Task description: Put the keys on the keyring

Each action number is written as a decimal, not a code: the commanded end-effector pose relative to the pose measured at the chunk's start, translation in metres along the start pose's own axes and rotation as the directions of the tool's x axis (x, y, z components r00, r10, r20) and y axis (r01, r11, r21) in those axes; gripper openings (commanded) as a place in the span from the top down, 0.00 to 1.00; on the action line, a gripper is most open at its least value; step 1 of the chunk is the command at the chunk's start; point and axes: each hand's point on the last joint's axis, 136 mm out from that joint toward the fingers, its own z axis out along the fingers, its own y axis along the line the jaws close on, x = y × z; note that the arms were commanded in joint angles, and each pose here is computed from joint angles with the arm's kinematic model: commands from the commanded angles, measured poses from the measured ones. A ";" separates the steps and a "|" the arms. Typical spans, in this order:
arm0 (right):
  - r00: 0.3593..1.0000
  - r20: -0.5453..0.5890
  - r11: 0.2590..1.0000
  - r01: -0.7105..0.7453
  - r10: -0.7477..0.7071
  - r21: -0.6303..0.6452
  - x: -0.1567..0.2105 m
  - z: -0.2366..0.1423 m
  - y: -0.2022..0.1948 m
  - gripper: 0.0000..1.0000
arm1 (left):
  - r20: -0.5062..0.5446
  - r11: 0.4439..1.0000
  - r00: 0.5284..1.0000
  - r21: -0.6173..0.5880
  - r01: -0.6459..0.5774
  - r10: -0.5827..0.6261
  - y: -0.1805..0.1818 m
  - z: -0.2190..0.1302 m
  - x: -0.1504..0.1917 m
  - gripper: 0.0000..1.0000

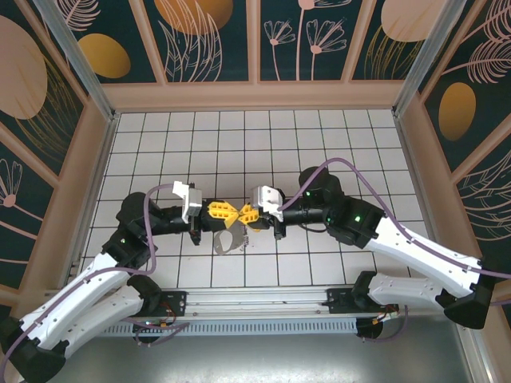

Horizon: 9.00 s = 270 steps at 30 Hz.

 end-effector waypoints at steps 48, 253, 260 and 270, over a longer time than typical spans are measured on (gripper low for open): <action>0.994 -0.106 1.000 -0.029 0.029 0.000 0.018 0.000 0.002 0.82 | 0.057 0.990 0.988 -0.026 -0.142 0.143 -0.003 -0.002 -0.031 1.00; 0.889 0.010 0.809 -0.422 0.459 0.409 0.134 0.042 -0.251 1.00 | 0.039 0.738 0.992 -0.665 0.115 -0.119 0.108 -0.058 0.077 0.02; 0.834 0.024 0.762 -0.516 0.552 0.393 0.175 0.057 -0.249 1.00 | 0.035 0.713 0.993 -0.694 0.104 -0.111 0.112 -0.064 0.079 0.01; 0.731 0.057 0.653 -0.640 0.680 0.406 0.219 0.033 -0.190 1.00 | 0.027 0.719 0.993 -0.687 0.101 -0.114 0.118 -0.056 0.081 0.02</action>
